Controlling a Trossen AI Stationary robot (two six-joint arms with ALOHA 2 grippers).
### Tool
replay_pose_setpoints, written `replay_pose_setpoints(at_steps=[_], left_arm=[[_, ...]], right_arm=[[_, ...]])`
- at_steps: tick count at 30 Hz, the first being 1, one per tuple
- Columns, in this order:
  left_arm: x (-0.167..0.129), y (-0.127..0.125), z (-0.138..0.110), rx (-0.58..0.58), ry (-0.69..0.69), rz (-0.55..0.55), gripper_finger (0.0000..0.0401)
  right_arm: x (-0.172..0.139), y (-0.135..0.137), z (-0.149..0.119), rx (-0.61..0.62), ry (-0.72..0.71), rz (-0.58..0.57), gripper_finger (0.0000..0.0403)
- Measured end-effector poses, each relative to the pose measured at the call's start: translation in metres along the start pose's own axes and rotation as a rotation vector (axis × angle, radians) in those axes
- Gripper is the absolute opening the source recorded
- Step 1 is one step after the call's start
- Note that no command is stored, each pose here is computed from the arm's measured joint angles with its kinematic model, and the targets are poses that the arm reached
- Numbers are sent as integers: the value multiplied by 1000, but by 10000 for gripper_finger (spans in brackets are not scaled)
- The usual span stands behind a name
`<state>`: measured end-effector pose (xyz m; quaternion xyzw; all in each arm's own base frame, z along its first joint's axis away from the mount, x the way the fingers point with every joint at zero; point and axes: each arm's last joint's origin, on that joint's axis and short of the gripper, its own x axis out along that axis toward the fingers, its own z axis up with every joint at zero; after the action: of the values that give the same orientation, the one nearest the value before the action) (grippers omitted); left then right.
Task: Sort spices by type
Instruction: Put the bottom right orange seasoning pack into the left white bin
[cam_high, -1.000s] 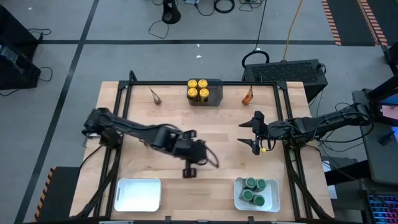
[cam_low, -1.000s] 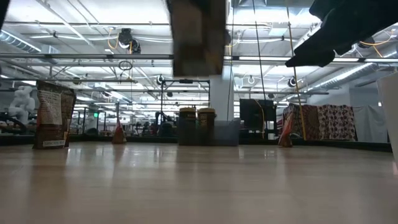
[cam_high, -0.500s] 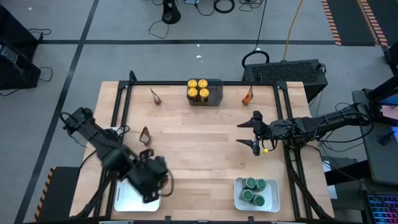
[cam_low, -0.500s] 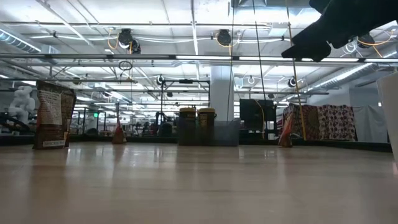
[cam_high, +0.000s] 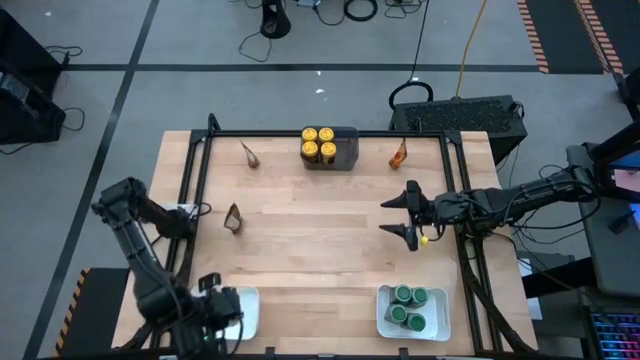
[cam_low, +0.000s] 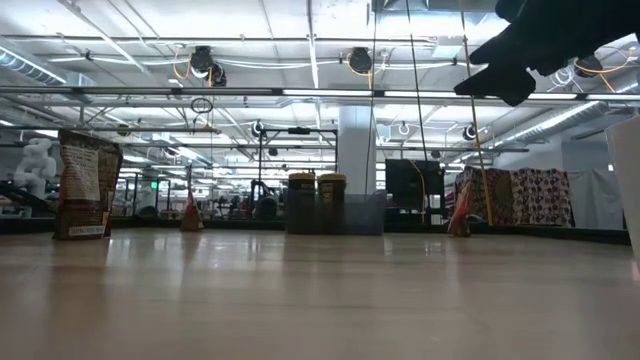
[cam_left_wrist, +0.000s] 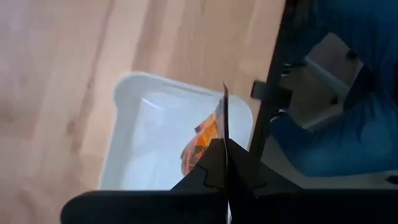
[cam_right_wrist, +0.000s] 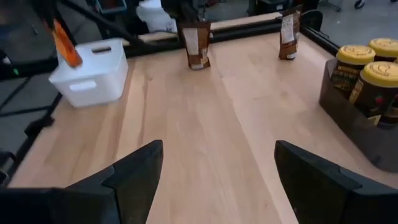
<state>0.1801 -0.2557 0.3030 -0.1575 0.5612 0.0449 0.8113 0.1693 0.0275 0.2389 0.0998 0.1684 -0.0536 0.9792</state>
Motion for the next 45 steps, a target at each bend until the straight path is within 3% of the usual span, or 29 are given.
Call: replay_pose_setpoints(at_steps=[5,15,23,40,45], left_arm=[[18,-1,-20,34,-65,13,0],[64,9,-34,83,-91,-37,0],[71,3,-35,191,-109,-128,1],[71,7,-36,200,-105,-88,87],[73,13,-32,93,-6,-75,130]], right_arm=[[0,2,6,24,-62,18,292],[-1,3,12,42,-118,34,292],[-1,3,12,38,-117,33,292],[0,2,8,26,-81,29,292],[0,2,8,19,-80,32,292]])
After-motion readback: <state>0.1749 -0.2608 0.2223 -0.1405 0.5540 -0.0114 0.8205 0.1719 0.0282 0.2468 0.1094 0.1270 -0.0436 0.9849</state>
